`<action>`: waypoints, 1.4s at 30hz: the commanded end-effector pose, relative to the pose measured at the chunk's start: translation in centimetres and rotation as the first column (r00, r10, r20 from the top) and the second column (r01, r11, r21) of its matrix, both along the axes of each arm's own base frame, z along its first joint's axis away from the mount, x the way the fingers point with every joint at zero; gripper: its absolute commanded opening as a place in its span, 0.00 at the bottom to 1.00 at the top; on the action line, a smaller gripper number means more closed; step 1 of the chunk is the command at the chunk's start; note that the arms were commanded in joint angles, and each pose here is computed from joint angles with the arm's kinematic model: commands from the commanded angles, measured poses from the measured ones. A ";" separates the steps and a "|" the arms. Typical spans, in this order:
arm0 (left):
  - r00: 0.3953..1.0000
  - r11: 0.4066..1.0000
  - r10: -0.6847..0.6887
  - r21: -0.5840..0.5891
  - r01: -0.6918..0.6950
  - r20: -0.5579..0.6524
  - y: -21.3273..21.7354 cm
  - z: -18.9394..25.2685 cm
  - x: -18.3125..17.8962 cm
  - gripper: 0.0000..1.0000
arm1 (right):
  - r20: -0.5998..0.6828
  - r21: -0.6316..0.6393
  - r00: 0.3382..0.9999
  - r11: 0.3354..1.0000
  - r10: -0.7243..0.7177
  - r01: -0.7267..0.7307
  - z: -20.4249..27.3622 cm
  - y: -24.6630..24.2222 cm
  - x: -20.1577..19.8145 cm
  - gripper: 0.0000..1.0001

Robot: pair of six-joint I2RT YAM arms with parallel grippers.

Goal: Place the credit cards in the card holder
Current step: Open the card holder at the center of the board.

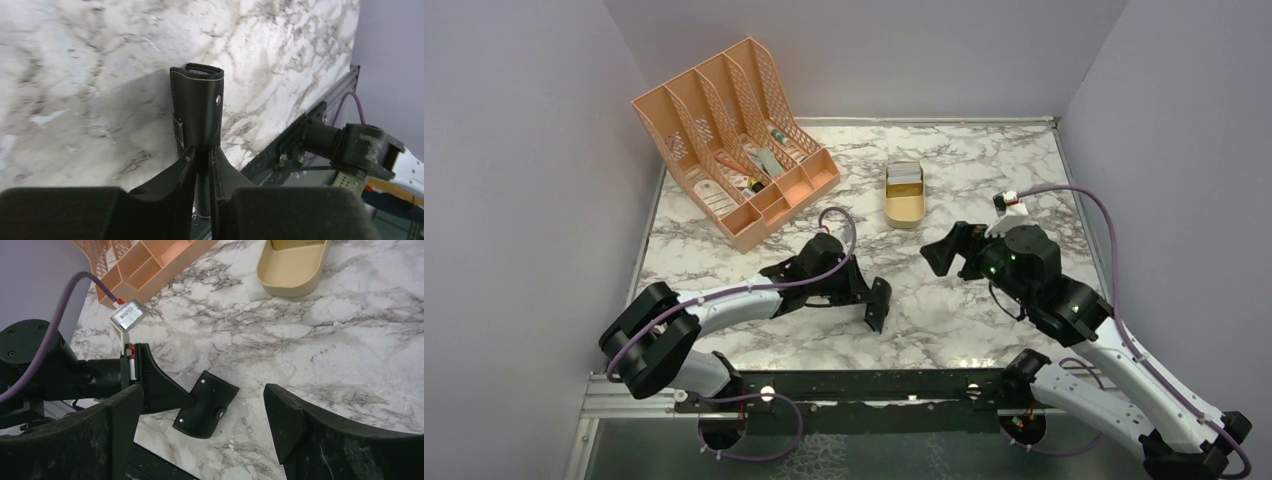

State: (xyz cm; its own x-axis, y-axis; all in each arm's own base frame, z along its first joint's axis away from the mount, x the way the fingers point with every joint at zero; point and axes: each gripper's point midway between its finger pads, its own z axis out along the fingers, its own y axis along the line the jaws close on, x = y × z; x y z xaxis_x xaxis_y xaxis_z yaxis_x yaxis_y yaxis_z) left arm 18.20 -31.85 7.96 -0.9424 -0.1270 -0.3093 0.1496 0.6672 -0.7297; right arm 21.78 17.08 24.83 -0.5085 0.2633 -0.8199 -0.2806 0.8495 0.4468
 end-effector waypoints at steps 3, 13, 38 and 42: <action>0.997 0.995 0.062 0.071 -0.065 0.053 2.9 0.2 1.0 0.20 | -0.196 0.055 0.973 0.992 0.122 -0.114 -3.2 3.1 -1.5 0.81; 0.998 0.998 0.059 0.035 -0.060 0.024 3.0 -0.6 0.0 0.36 | -0.486 0.173 0.835 0.965 0.258 -0.198 -11.4 7.6 -3.5 0.56; 0.998 0.998 0.067 0.019 -0.068 0.012 3.5 -1.0 -0.7 0.19 | -0.561 0.115 0.765 0.945 0.317 -0.307 -17.8 12.7 -3.3 0.45; 0.998 0.997 0.067 0.026 -0.067 0.007 3.6 -1.2 -0.8 0.15 | -0.552 0.100 0.778 0.950 0.301 -0.296 -17.9 12.7 -2.8 0.45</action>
